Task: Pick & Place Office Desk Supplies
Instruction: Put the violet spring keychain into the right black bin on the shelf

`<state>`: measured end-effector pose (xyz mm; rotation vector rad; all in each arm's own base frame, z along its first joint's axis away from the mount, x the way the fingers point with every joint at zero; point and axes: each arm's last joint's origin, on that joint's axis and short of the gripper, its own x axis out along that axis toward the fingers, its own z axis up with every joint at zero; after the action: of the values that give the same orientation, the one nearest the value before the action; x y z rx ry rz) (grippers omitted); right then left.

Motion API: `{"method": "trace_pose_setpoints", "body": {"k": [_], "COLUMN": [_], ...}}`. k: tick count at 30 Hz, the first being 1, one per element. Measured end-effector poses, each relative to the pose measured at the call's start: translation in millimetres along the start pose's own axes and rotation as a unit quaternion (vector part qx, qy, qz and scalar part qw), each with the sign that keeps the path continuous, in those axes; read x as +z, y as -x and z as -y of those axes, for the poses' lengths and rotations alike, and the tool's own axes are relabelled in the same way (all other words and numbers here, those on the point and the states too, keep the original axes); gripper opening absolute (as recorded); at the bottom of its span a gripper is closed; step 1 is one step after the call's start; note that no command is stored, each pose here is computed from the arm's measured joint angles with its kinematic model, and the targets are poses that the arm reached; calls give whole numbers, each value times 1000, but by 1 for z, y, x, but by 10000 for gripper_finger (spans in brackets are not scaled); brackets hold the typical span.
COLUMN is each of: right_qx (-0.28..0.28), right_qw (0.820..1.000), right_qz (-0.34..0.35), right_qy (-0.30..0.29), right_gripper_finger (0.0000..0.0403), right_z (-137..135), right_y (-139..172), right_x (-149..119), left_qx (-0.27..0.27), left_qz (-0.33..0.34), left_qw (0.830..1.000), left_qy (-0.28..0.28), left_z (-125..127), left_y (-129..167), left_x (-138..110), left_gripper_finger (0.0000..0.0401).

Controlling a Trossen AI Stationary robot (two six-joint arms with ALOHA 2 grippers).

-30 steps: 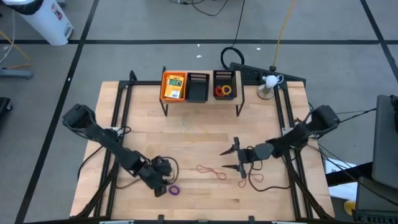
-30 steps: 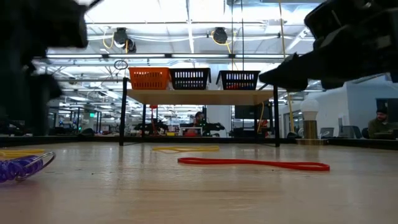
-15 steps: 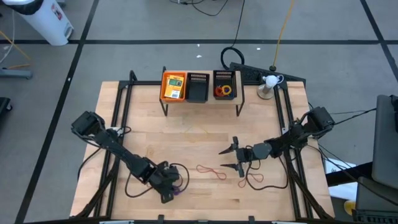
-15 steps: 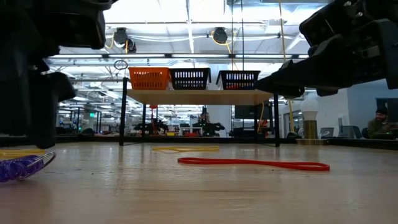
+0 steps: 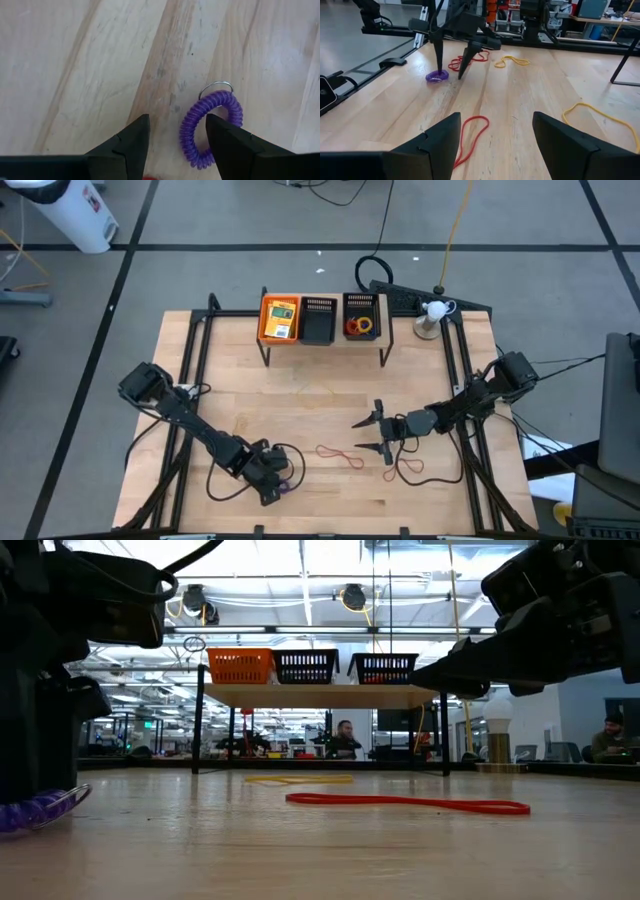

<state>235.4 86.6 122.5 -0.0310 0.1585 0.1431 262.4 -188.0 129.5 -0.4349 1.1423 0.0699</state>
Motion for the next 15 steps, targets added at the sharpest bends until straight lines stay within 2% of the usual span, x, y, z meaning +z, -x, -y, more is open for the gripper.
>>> {"method": "trace_pose_setpoints", "body": {"k": [4, 6, 9, 13, 15], "right_qx": [0, 0, 0, 0, 0], "right_qw": [1000, 1000, 1000, 1000, 1000], "right_qz": [0, 0, 0, 0, 0], "right_qy": [-2, -2, -2, -2, -2], "right_gripper_finger": [238, 238, 238, 238, 238], "right_z": [0, 0, 0, 0, 0], "right_y": [0, 0, 0, 0, 0], "right_x": [0, 0, 0, 0, 0], "left_qx": [10, 14, 24, 40, 44], "left_qz": [-2, 1, 8, 23, 36], "left_qw": [1000, 1000, 1000, 999, 998], "left_qy": [3, 4, 2, -23, -29], "left_z": [-1, -2, -3, -4, -2], "left_y": [-6, -6, -7, -7, -6], "left_x": [-2, -2, -2, -1, 1], "left_gripper_finger": [191, 173, 120, 23, 13]}}
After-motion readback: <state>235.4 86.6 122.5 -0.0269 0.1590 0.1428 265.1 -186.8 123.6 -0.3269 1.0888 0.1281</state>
